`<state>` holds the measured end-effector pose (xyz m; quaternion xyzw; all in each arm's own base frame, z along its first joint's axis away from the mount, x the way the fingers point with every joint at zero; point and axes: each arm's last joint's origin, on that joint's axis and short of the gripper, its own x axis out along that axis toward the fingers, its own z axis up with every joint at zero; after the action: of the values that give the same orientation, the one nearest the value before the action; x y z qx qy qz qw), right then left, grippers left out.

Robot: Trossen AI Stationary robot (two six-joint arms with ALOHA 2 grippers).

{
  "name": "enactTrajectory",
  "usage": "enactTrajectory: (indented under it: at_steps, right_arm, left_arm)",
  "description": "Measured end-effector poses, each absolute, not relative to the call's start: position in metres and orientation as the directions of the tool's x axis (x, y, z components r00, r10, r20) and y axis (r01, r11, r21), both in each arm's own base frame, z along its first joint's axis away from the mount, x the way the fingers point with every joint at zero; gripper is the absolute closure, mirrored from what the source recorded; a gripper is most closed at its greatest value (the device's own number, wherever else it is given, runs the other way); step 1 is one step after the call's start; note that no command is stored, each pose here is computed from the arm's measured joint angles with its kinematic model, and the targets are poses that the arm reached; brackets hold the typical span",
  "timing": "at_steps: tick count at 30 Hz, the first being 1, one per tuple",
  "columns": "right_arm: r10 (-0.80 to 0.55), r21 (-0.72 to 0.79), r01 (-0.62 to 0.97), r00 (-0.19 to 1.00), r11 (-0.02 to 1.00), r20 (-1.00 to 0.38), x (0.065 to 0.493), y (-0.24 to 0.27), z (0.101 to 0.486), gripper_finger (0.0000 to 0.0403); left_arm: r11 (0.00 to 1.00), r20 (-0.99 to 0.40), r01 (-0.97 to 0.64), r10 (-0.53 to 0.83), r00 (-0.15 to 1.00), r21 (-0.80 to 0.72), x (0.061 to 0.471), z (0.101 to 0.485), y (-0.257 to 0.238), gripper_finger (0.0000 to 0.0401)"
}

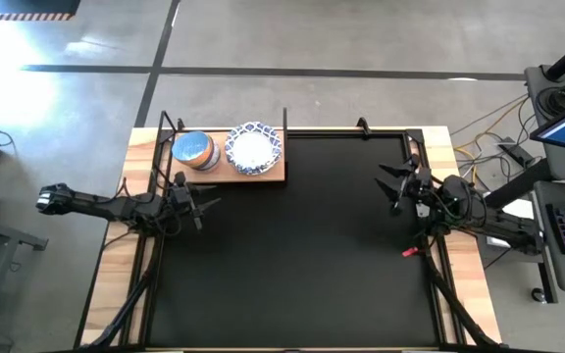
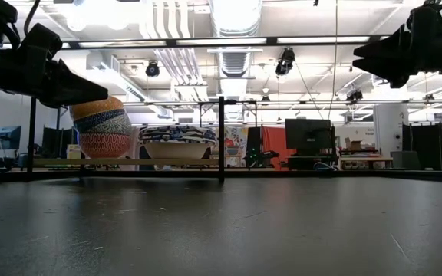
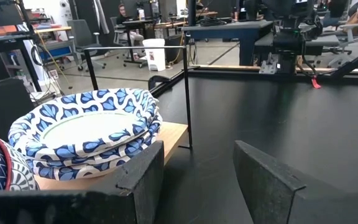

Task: Place and stack bowls onto a shelf
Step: Return to Home Position

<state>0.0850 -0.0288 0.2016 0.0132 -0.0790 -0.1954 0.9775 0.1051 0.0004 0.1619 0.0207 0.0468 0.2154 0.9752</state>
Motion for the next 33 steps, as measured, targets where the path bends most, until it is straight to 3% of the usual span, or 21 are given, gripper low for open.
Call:
enactTrajectory:
  at_steps: [33]
  right_arm:
    - [-0.392, 0.063, 0.388, 0.912, 0.920, 0.117, 0.0878, -0.0304, 0.1993, 0.0193]
  left_arm:
    - [0.906, -0.081, -0.418, 0.422, 0.903, 0.060, 0.1051, 0.1620, 0.0004, 0.0225]
